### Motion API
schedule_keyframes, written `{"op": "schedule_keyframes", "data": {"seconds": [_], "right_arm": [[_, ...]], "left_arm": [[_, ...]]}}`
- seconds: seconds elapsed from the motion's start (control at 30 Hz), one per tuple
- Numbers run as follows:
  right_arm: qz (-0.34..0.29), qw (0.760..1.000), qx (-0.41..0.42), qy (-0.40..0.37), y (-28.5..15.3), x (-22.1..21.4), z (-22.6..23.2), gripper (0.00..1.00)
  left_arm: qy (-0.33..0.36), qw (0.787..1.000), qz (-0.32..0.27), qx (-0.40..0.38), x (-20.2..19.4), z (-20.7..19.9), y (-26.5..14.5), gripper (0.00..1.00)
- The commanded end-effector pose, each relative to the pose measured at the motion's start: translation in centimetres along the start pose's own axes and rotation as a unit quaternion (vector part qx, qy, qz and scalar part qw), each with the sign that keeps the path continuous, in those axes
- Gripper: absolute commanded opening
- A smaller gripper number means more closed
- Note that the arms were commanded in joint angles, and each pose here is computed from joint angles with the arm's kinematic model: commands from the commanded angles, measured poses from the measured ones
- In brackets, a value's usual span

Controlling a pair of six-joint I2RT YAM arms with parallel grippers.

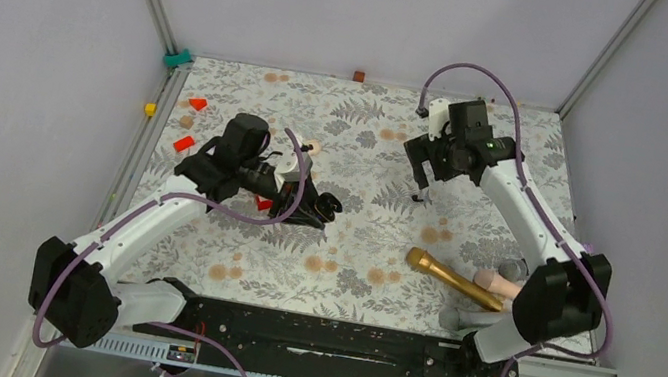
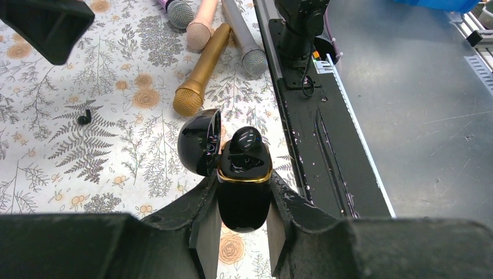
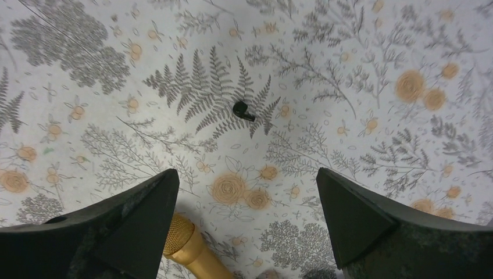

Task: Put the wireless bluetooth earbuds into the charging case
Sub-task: Adjust the earbud at the center of the board.

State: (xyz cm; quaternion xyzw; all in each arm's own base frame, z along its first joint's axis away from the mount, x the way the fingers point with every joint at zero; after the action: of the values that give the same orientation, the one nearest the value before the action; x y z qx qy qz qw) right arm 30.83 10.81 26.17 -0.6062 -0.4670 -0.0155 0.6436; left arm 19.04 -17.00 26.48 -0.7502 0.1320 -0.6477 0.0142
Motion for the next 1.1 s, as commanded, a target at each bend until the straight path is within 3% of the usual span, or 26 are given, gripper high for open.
{"op": "schedule_keyframes", "data": {"seconds": [0.0, 0.1, 0.23, 0.43, 0.7, 0.83, 1.07], "right_arm": [[0.033, 0.999, 0.011, 0.013, 1.4, -0.1, -0.9, 0.94], [0.052, 0.998, 0.015, -0.039, 2.3, 0.4, -1.6, 0.86], [0.076, 0.986, 0.047, -0.139, 4.0, 0.1, -2.2, 0.83], [0.105, 0.971, 0.060, -0.207, 6.2, 0.2, -2.8, 0.80], [0.196, 0.964, -0.033, -0.177, 10.8, -0.8, -4.2, 0.82], [0.218, 0.963, -0.059, -0.146, 12.3, -1.1, -4.2, 0.89], [0.242, 0.963, -0.080, -0.088, 15.0, -1.9, -3.7, 0.89]], "left_arm": [[0.036, 0.999, -0.014, 0.006, 1.1, -0.1, -0.2, 0.00], [0.033, 0.999, -0.014, 0.007, 1.1, 0.0, -0.2, 0.00], [0.031, 0.999, -0.013, 0.006, 1.0, 0.0, -0.2, 0.00], [0.028, 1.000, -0.011, 0.007, 0.8, 0.3, -0.1, 0.00], [0.028, 1.000, -0.011, 0.007, 0.8, 0.2, -0.1, 0.00], [0.028, 1.000, -0.012, 0.006, 0.8, 0.2, -0.1, 0.00], [0.027, 1.000, -0.012, 0.007, 0.8, 0.3, -0.1, 0.00]]}}
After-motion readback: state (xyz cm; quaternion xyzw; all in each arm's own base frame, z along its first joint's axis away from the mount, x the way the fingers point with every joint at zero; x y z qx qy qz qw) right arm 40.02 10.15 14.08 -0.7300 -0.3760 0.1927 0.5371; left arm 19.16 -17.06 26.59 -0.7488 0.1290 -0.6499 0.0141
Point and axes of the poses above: each gripper's point midway between its finger pads, its own y axis out along the fingers, its own z axis along the line the jaws close on, x = y × z, the point moved 10 cm from there along -y, back along the fingers, and after that the axes turned 4 degrees about -y, right-handed, at the moved point
